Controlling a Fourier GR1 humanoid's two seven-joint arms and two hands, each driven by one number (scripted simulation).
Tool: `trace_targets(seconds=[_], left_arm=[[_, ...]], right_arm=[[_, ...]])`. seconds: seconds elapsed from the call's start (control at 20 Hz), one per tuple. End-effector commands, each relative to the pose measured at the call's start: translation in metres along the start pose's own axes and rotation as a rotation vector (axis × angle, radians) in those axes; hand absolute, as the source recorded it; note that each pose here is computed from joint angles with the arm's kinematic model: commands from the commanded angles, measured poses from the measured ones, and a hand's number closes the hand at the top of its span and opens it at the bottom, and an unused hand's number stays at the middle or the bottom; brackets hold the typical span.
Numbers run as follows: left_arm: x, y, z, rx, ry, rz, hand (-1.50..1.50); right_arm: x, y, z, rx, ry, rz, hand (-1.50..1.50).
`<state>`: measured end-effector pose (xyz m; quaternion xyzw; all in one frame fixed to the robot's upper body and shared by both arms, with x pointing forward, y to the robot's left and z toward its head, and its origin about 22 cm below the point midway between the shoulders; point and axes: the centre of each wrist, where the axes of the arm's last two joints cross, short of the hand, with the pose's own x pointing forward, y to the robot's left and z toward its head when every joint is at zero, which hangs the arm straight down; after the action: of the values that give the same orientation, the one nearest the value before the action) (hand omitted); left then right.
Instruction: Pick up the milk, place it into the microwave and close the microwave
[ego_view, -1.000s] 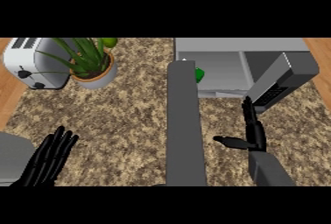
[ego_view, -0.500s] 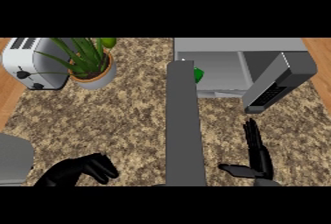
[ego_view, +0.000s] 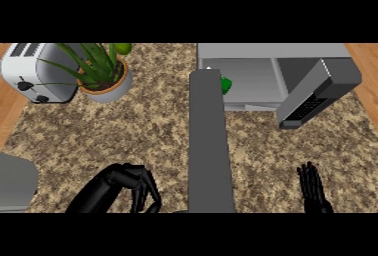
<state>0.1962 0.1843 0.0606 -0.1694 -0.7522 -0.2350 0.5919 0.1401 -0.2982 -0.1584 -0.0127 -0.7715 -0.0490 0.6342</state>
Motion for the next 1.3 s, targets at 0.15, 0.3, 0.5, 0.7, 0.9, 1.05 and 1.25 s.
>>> trace_targets(seconds=[0.15,0.3,0.5,0.7,0.9,1.05,1.25], left_arm=[[-0.022,-0.018,-0.033,-0.238,0.107,-0.022,1.50],[-0.023,-0.034,-0.063,-0.322,0.130,-0.031,1.50],[-0.042,-0.074,-0.078,-0.324,0.074,-0.108,1.50],[-0.047,-0.100,-0.095,-0.389,0.084,-0.161,1.50],[-0.058,-0.130,-0.099,-0.398,0.151,-0.152,1.50],[-0.070,-0.144,-0.098,-0.418,0.188,-0.145,1.50],[-0.062,-0.144,-0.119,-0.369,0.212,-0.168,1.50]], right_arm=[[0.025,-0.031,0.027,0.005,-0.030,-0.008,-1.50],[0.032,-0.018,0.048,0.003,-0.039,-0.027,-1.50],[0.038,-0.040,0.054,-0.006,-0.057,-0.022,-1.50],[0.056,-0.047,0.055,0.026,-0.112,-0.047,-1.50],[0.074,-0.032,0.037,0.103,-0.157,-0.063,-1.50],[0.075,-0.026,0.033,0.133,-0.178,-0.123,-1.50],[0.099,-0.015,0.023,0.196,-0.228,-0.142,-1.50]])
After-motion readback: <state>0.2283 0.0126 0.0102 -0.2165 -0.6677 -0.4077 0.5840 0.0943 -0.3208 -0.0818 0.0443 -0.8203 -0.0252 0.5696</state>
